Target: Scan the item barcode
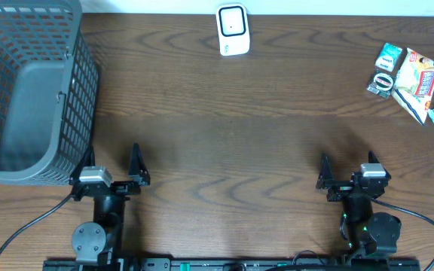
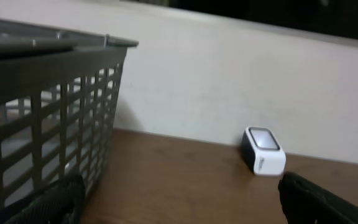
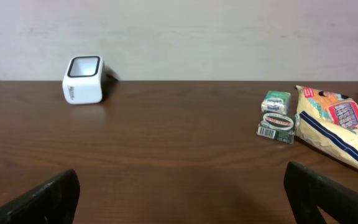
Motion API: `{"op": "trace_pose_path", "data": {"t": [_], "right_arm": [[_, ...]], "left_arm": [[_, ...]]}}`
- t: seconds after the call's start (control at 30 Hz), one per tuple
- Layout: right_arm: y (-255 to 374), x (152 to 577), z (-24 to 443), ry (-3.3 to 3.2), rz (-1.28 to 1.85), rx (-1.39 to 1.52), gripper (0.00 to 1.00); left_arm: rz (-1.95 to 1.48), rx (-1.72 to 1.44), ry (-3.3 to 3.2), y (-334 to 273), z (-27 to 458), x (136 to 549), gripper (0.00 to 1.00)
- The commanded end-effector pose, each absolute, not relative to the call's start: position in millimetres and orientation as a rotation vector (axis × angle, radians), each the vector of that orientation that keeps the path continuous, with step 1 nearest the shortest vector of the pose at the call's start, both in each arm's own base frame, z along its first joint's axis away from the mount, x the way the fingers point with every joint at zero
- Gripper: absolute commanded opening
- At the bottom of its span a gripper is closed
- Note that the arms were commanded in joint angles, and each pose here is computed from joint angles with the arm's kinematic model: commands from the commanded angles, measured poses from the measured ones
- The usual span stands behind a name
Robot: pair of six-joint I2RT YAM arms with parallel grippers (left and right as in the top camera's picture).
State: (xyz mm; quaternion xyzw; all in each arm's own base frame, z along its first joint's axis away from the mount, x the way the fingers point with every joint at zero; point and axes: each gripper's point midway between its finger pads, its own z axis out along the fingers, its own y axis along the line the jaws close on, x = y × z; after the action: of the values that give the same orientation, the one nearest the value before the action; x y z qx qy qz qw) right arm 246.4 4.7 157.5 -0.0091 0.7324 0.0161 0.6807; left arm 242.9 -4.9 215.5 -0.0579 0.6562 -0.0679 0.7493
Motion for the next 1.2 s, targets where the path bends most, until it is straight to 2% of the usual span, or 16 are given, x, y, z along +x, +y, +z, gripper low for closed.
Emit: {"op": "trace_pose_path", "data": {"t": [0.0,0.17,0.5,1.17], "right_arm": [[7.3,246.0,157.4,1.642,0.051,-0.025,0.99],[7.3,246.0,157.4,1.642,0.051,-0.025,0.99],[7.3,246.0,157.4,1.642,0.051,-0.025,0.99],[7.3,246.0,157.4,1.642,0.051,-0.025,0.99]], "left_arm": [[-0.132,-0.133,1.438,-2.1,206.0,244.6,0.98],[-0.119,-0.126,1.481,-2.2,195.3,245.8,0.98],[-0.091,-0.126,1.723,-2.2,136.3,243.6,0.98],[-0.052,-0.031,1.727,-7.1,136.2,243.6,0.98]]}}
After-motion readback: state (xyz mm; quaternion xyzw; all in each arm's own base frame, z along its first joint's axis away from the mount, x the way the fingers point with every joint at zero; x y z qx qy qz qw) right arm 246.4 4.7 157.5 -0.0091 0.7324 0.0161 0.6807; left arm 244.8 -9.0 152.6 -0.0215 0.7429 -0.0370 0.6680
